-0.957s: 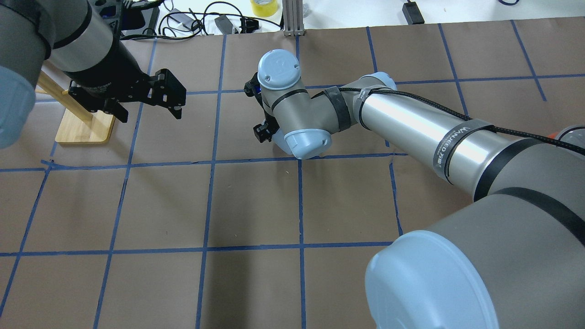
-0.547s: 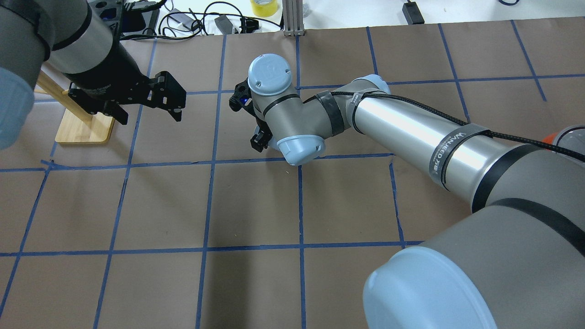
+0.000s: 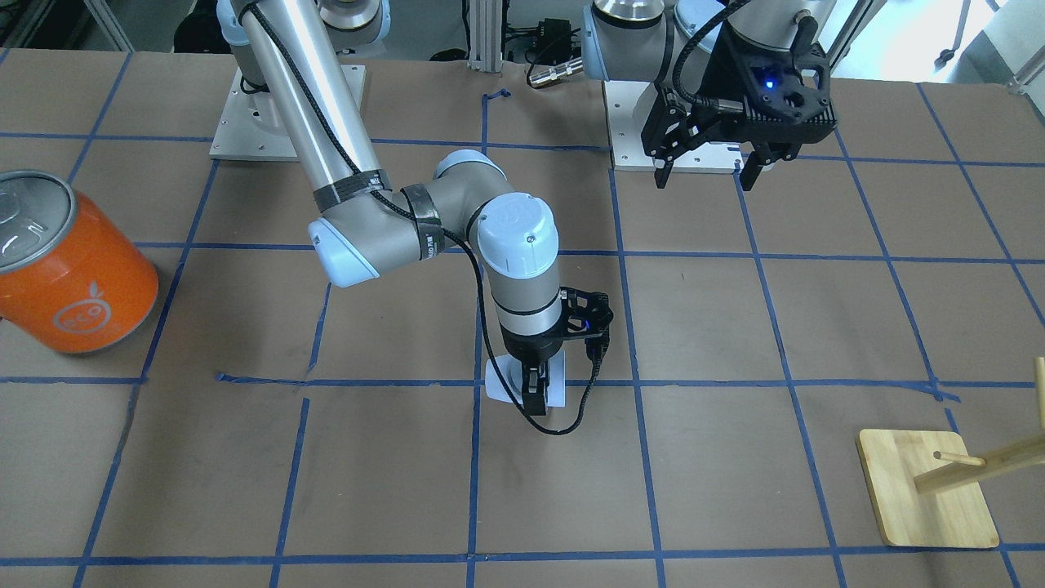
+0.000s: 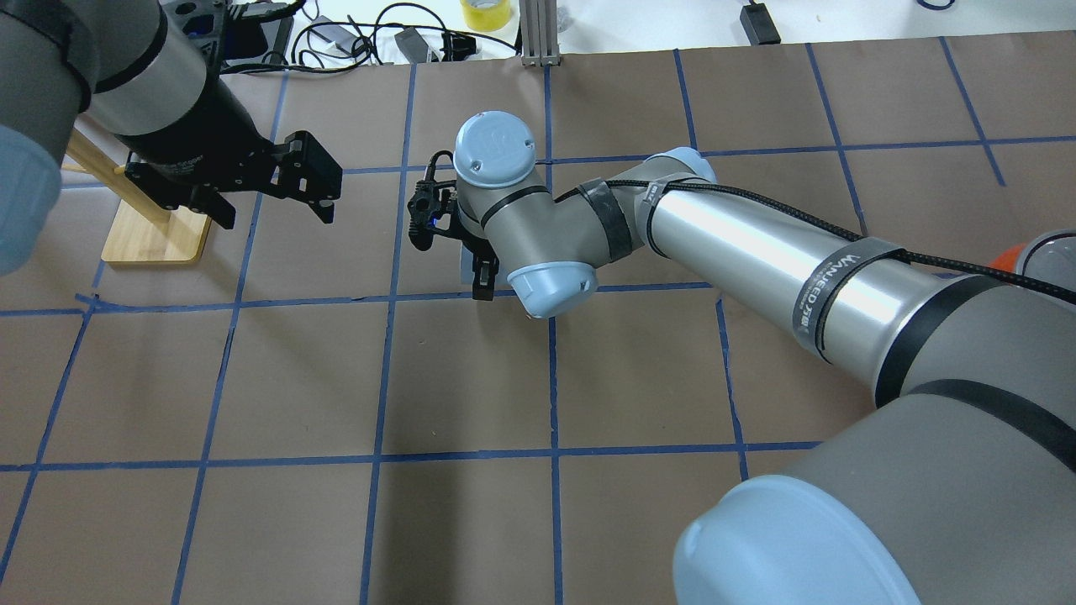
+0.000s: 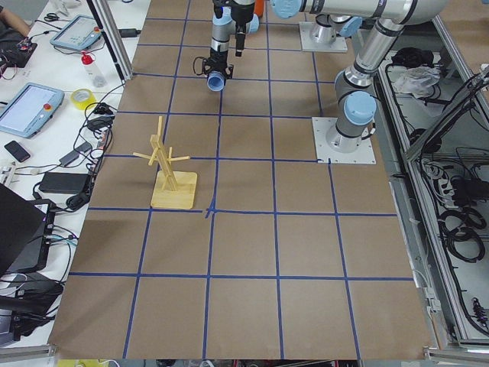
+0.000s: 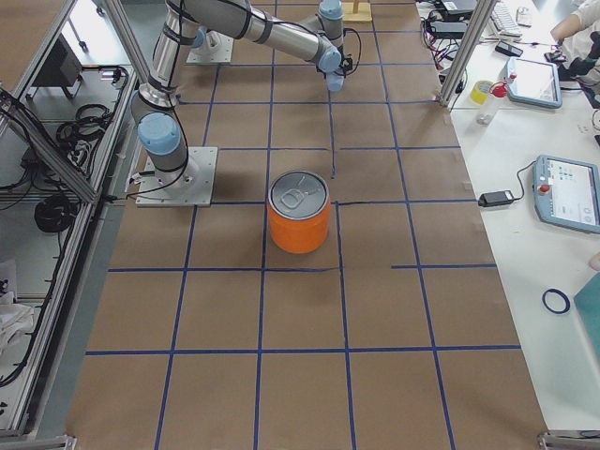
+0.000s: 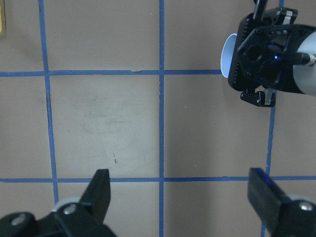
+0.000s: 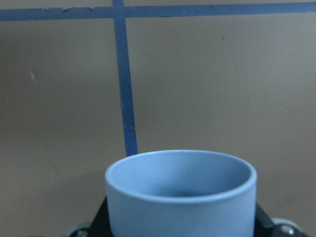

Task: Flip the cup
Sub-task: 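Lower the cup onto its side and open the right gripper, then raise the right gripper away while the left arm reaches toward the cup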

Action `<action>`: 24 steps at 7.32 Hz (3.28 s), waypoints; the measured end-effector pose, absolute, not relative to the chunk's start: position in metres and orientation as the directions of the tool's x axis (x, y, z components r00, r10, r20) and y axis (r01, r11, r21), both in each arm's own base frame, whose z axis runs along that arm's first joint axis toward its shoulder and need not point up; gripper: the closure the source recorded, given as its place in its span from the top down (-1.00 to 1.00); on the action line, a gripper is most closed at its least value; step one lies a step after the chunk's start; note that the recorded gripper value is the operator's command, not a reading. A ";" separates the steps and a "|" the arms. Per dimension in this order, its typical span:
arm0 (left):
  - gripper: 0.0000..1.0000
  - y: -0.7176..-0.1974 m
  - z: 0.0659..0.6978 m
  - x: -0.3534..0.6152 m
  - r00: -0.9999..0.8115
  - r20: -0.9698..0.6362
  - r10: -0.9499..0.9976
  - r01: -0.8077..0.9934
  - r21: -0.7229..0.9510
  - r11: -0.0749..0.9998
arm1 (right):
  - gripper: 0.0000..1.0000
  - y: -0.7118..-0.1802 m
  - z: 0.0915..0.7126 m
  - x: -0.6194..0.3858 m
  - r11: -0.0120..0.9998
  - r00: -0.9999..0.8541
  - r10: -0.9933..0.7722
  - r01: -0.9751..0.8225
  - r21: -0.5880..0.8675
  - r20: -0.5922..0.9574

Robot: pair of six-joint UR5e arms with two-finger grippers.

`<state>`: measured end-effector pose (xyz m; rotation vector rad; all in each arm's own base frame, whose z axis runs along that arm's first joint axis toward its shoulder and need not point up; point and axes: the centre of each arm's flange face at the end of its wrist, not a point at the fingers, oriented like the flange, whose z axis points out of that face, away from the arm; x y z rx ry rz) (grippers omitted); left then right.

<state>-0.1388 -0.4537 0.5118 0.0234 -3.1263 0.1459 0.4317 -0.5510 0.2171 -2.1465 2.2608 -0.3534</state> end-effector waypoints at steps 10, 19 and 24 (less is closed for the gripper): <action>1.00 -0.453 0.513 -0.138 -1.000 0.011 -0.015 -0.017 -0.097 0.995 | 0.78 -0.547 0.202 0.423 -0.015 -0.006 -0.991 -0.988 -0.153 0.132; 1.00 -0.456 0.511 -0.136 -0.999 0.019 -0.031 -0.033 -0.096 0.995 | 1.00 -0.574 0.363 0.305 0.332 -0.370 -0.916 -0.915 -0.228 0.153; 1.00 -0.505 0.413 -0.121 -0.999 0.029 -0.022 -0.021 0.024 1.000 | 1.00 -0.514 0.510 0.099 0.778 -0.796 -0.605 -0.595 -0.202 0.012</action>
